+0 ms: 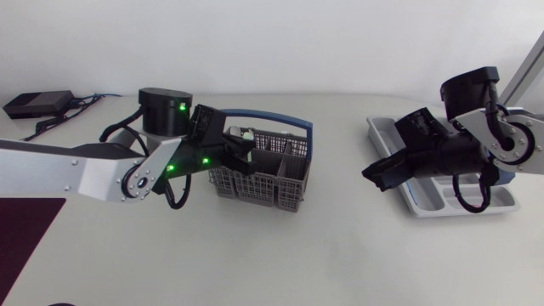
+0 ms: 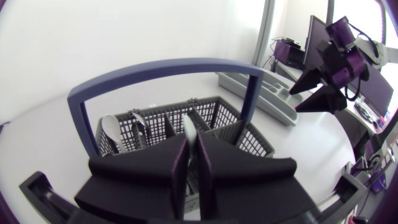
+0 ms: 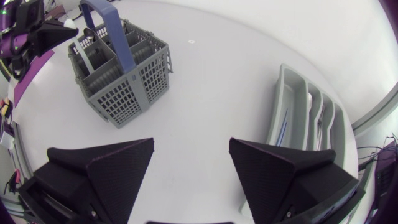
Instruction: Unload the cutlery basket into the drawer organizer.
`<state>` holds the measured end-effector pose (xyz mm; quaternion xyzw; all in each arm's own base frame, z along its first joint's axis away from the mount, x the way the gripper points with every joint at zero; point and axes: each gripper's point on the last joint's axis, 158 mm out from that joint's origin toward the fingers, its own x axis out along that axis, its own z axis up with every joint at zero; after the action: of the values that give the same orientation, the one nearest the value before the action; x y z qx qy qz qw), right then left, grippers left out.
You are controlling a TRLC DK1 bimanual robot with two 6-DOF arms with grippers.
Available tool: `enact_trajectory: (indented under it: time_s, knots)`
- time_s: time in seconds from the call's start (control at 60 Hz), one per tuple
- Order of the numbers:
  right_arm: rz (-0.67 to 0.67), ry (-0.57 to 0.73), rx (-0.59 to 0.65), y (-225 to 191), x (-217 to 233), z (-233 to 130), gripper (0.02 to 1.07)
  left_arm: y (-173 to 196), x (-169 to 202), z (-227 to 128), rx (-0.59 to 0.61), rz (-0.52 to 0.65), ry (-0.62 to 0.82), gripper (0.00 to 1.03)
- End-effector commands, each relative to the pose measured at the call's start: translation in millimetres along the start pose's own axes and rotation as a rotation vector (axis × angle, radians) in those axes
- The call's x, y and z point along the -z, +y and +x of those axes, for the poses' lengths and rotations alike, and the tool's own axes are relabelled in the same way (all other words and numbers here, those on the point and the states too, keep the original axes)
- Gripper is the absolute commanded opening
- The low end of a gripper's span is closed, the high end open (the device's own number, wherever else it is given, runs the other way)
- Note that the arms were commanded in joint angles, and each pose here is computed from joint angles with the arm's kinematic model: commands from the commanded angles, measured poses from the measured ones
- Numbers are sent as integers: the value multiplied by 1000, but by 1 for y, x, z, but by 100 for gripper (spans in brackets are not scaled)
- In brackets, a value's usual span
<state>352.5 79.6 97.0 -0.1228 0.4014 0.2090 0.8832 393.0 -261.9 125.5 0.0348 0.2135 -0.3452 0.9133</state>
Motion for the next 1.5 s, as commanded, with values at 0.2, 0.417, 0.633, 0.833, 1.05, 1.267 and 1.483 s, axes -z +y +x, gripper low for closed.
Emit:
enact_trajectory:
  time_s: [0.2,0.417,0.633,0.833,1.05,1.267,1.483]
  knots:
    - [-27,-27,-7,13,3,-10,89,-34,-35,-40,31,105,-121,3]
    - [-79,-121,-36,28,-13,-35,89,-48,-69,-78,47,129,-180,3]
    - [-141,-201,-93,54,-22,-54,89,-53,-90,-105,69,140,-223,3]
    - [-187,-282,-260,94,-32,-79,89,-82,-90,-115,214,142,-169,3]
    - [-248,-309,-391,133,-29,-88,89,-108,-89,-117,358,122,-107,3]
    - [-298,-317,-499,166,-28,-86,89,-137,-75,-117,500,99,-20,3]
    - [-318,-337,-582,192,-35,-90,78,-158,-64,-119,595,92,37,3]
